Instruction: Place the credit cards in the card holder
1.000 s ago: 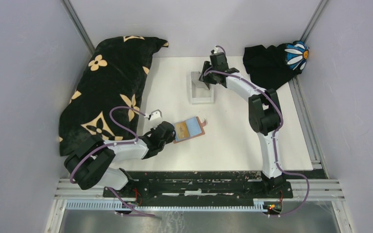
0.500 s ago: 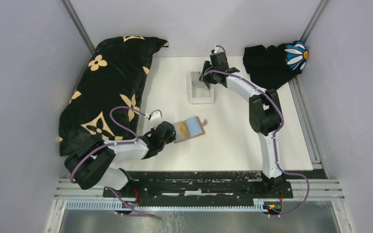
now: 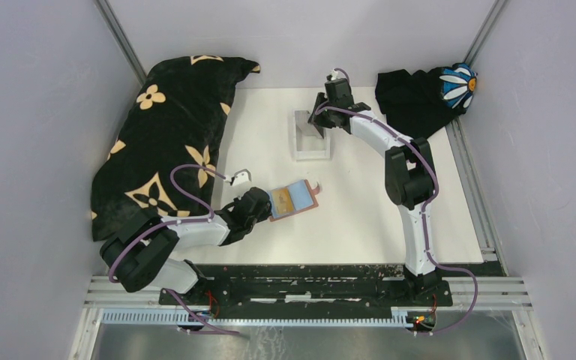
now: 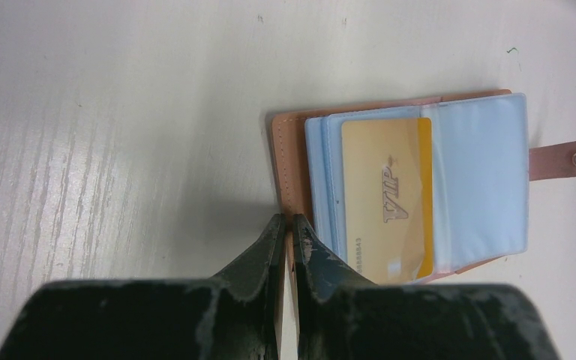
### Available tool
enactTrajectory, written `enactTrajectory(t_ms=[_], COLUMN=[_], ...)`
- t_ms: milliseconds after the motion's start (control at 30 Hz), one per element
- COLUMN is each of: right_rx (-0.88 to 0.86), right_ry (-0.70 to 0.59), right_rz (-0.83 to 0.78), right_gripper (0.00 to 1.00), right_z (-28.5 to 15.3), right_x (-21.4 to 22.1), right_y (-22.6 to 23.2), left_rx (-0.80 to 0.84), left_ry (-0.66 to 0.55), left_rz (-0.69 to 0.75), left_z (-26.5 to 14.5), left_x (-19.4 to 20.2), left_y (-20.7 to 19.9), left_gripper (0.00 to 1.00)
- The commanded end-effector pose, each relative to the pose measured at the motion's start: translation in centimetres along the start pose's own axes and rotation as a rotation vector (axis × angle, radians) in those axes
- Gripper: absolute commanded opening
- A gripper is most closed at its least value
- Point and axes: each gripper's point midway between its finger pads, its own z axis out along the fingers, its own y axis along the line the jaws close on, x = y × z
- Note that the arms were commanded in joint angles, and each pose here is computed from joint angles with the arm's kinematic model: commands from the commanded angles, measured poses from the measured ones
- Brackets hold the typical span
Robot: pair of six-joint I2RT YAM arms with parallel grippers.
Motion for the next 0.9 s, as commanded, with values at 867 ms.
enactTrajectory(t_ms=[867], right_rx=[-0.048], right_ry=[-0.037], right_rz=[0.049], right_gripper=[0.31], right_z=[0.5], right_x=[-1.7], right_y=[0.2], left_rx=[-0.022], left_ry=[0.047], left_rz=[0.060], left_z=[0.4], left_x=[1.3], left_y=[0.7], left_gripper=[0.14])
